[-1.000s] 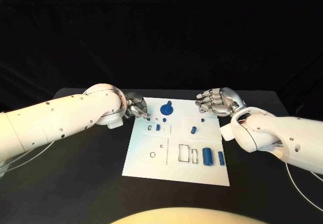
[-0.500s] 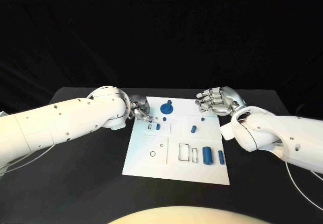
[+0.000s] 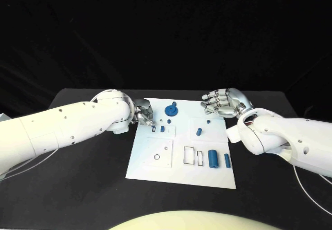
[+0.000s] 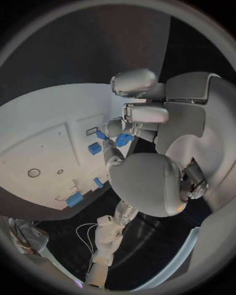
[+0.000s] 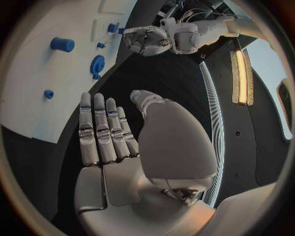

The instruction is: Assemble the parts on the task board

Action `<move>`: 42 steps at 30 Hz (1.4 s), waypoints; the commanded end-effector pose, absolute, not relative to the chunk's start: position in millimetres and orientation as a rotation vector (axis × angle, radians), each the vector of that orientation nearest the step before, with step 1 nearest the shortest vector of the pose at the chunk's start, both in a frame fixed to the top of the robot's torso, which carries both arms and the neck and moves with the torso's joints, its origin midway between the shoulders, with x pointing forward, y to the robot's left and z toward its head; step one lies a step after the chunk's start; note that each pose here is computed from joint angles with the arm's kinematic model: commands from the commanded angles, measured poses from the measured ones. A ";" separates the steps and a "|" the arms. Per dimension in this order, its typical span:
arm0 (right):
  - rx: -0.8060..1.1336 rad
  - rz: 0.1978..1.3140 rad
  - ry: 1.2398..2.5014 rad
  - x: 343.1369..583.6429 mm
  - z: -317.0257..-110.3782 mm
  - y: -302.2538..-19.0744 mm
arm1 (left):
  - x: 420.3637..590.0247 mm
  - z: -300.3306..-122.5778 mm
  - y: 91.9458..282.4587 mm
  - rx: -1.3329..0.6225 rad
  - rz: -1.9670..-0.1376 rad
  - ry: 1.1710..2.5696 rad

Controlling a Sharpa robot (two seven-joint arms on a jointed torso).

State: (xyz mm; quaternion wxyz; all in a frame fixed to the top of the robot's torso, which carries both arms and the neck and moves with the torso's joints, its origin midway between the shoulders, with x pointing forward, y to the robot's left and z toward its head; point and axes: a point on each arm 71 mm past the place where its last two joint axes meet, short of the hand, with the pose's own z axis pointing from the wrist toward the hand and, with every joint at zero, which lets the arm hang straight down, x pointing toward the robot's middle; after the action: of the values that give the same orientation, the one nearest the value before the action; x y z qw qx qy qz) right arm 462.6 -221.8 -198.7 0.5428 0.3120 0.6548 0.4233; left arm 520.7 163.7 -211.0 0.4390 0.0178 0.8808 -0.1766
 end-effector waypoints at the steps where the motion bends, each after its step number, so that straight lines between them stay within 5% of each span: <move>1: 0.715 1.023 1.557 461.8 -197.9 -219.9 | 518.7 -214.0 162.6 0.053 -0.452 2.236; 42: 0.713 1.024 1.558 462.1 -198.1 -219.6 | 518.2 -217.9 161.0 0.052 -0.453 2.265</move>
State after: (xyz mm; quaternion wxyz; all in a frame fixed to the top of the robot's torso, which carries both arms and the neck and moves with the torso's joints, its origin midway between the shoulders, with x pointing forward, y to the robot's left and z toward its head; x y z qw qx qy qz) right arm 462.7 -221.5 -198.6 0.5431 0.3110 0.6547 0.4239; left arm 519.5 162.7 -216.8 0.4128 0.0161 0.8932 -0.1778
